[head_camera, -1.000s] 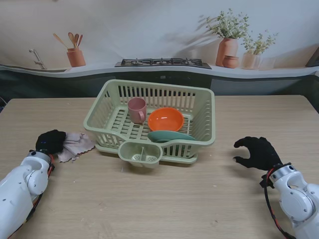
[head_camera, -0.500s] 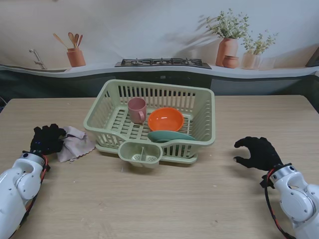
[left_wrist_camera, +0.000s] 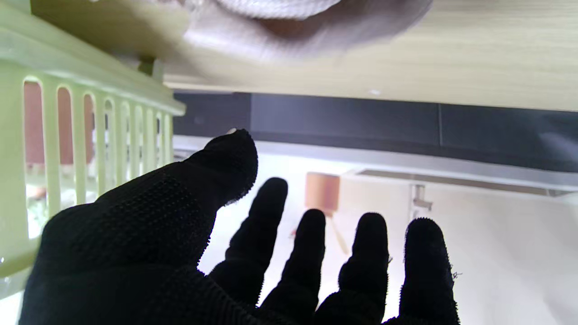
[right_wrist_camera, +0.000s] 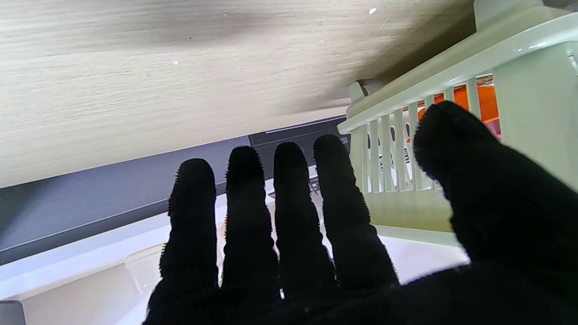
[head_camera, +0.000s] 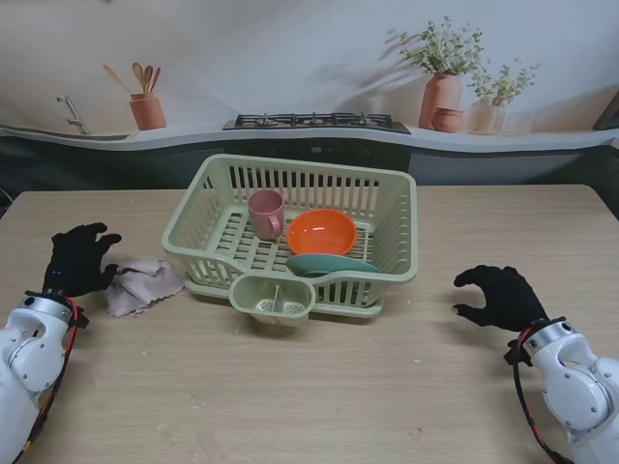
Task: Clear dishes and wipe the table
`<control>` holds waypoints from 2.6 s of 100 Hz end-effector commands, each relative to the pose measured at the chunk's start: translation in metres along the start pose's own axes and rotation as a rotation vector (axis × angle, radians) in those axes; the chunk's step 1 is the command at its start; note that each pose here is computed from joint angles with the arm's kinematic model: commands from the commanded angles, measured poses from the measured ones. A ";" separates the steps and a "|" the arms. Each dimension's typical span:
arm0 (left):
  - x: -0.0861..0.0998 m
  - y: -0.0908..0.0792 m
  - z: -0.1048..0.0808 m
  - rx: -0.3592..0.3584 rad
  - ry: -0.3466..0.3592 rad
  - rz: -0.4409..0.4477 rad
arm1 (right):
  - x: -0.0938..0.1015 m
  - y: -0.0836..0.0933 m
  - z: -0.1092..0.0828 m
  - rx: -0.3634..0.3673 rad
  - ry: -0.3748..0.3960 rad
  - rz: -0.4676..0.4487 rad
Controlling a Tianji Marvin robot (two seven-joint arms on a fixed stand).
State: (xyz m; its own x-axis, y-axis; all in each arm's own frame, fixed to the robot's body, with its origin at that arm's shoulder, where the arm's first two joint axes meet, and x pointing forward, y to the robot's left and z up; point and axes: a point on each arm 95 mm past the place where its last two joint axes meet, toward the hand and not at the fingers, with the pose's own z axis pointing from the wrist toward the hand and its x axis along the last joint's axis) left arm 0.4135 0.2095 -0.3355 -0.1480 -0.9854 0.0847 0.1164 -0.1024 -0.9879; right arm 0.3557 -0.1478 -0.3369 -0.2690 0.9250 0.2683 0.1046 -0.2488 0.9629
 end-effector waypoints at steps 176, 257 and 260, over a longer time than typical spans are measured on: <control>0.095 -0.030 -0.092 -0.219 0.145 -0.506 | 0.037 -0.047 -0.027 0.144 0.060 0.095; 0.105 -0.039 -0.099 -0.271 0.214 -0.596 | 0.050 -0.061 -0.035 0.180 0.081 0.119; 0.105 -0.039 -0.099 -0.271 0.213 -0.598 | 0.049 -0.061 -0.035 0.181 0.083 0.116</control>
State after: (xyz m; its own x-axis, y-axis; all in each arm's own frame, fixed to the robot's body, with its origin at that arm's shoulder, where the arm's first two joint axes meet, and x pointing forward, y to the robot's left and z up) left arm 0.2973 0.1245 -0.2999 -0.3036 -0.7224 0.6212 -0.2772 -0.5568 -0.7830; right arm 0.3050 -0.0983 -0.3785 -0.3101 0.8669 0.3903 0.2896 -0.3049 0.9073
